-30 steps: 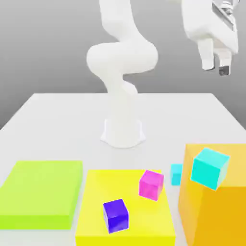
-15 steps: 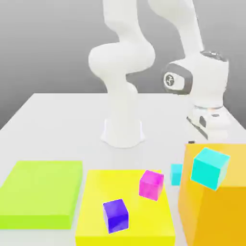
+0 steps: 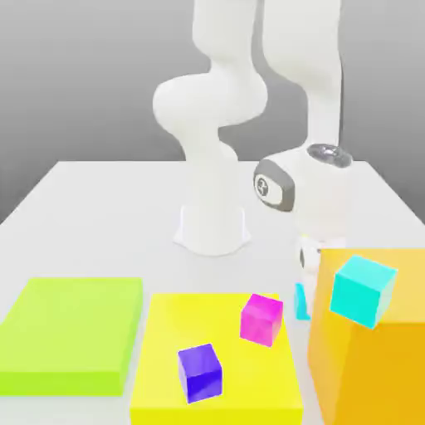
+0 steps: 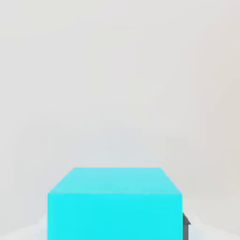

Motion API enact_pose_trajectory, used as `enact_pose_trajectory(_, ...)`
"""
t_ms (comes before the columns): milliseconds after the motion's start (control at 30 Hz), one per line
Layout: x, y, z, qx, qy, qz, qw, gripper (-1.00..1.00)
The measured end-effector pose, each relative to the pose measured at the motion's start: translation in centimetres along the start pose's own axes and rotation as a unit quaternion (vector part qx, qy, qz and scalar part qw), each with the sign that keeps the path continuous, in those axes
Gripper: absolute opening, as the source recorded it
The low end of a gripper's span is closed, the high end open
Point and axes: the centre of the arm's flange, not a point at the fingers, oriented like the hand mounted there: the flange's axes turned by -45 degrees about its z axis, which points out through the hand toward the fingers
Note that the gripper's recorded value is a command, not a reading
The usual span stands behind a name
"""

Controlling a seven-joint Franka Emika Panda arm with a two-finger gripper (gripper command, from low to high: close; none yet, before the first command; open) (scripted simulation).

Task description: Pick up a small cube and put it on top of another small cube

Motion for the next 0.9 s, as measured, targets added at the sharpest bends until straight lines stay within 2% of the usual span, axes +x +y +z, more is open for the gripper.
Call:
enact_pose_trajectory(367,0.2,0.3,-6.9,0.002,-0.007,-0.008,1.000,-1.00)
enact_pose_trajectory(600,1.3,-1.5,-9.1,0.010,-0.095,-0.085,0.992,-1.00)
enact_pose_trajectory(900,-0.3,0.9,-14.1,-0.045,-0.219,-0.075,0.972,-1.00)
